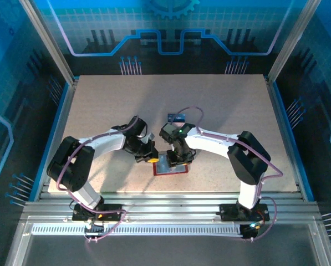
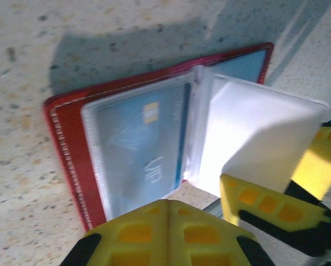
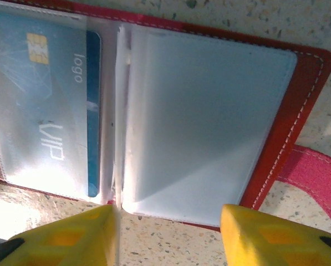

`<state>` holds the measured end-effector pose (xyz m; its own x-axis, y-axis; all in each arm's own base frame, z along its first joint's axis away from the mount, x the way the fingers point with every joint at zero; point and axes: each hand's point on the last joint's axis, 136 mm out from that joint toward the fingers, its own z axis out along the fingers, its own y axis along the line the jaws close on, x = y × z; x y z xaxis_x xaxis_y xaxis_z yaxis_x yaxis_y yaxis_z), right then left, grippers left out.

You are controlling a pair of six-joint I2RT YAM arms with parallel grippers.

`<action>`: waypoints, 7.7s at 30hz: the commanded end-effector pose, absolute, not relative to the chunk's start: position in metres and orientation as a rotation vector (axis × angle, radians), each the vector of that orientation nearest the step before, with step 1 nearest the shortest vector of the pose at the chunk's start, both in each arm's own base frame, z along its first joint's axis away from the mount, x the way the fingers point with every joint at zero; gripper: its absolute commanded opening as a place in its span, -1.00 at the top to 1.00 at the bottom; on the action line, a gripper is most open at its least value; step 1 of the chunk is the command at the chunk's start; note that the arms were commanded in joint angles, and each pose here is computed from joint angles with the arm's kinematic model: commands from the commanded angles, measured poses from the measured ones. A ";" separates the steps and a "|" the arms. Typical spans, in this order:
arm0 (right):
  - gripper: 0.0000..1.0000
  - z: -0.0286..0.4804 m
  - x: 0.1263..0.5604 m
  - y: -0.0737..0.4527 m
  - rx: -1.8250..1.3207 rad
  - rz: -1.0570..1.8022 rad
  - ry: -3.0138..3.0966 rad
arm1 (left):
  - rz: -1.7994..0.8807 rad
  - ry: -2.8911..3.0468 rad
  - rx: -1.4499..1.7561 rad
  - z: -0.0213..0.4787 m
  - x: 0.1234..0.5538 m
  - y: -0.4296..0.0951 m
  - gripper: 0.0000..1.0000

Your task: Take the credit cards out of the card holder

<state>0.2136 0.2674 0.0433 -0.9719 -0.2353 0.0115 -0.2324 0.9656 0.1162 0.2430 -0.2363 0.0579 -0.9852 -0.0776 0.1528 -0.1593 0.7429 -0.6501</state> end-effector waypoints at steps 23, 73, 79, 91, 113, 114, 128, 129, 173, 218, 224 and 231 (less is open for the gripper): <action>0.05 0.067 0.206 0.255 0.252 -0.383 -3.127 | 1.057 -2.744 0.008 0.050 0.240 -0.299 1.00; 0.63 0.032 0.239 0.319 0.081 -0.964 -2.876 | 0.786 -2.846 0.114 0.018 0.220 -0.232 1.00; 0.62 0.025 0.234 0.314 0.082 -0.927 -2.875 | 0.779 -2.842 0.121 0.015 0.219 -0.231 1.00; 0.58 0.014 0.229 0.308 0.087 -0.866 -2.880 | 0.770 -2.836 0.131 0.012 0.215 -0.228 1.00; 0.58 0.008 0.223 0.287 0.161 -0.602 -2.964 | 0.781 -2.853 0.138 0.018 0.216 -0.226 1.00; 0.59 0.010 0.224 0.288 0.164 -0.609 -2.970 | 0.780 -2.851 0.141 0.018 0.215 -0.225 1.00; 0.57 0.038 0.227 0.310 0.129 -0.858 -2.934 | 0.809 -2.862 0.151 0.029 0.219 -0.225 1.00; 0.57 0.038 0.227 0.311 0.127 -0.863 -2.933 | 0.805 -2.864 0.151 0.029 0.219 -0.224 1.00; 0.57 0.013 0.223 0.288 0.127 -0.674 -2.965 | 0.719 -2.815 0.182 0.002 0.208 -0.213 1.00; 0.58 0.012 0.221 0.298 0.124 -0.749 -2.942 | 1.000 -2.805 0.262 0.035 0.248 -0.238 1.00; 0.58 0.012 0.220 0.297 0.121 -0.745 -2.941 | 0.986 -2.810 0.263 0.029 0.251 -0.238 1.00; 0.58 0.013 0.220 0.296 0.125 -0.741 -2.945 | 0.924 -2.808 0.270 0.017 0.246 -0.232 1.00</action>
<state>0.2280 0.3040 0.0217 -0.9926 -0.1140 0.0411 -0.0778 0.8595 0.5052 0.2441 -0.2329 0.0208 -0.9712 -0.1155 0.2084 -0.2179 0.7847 -0.5803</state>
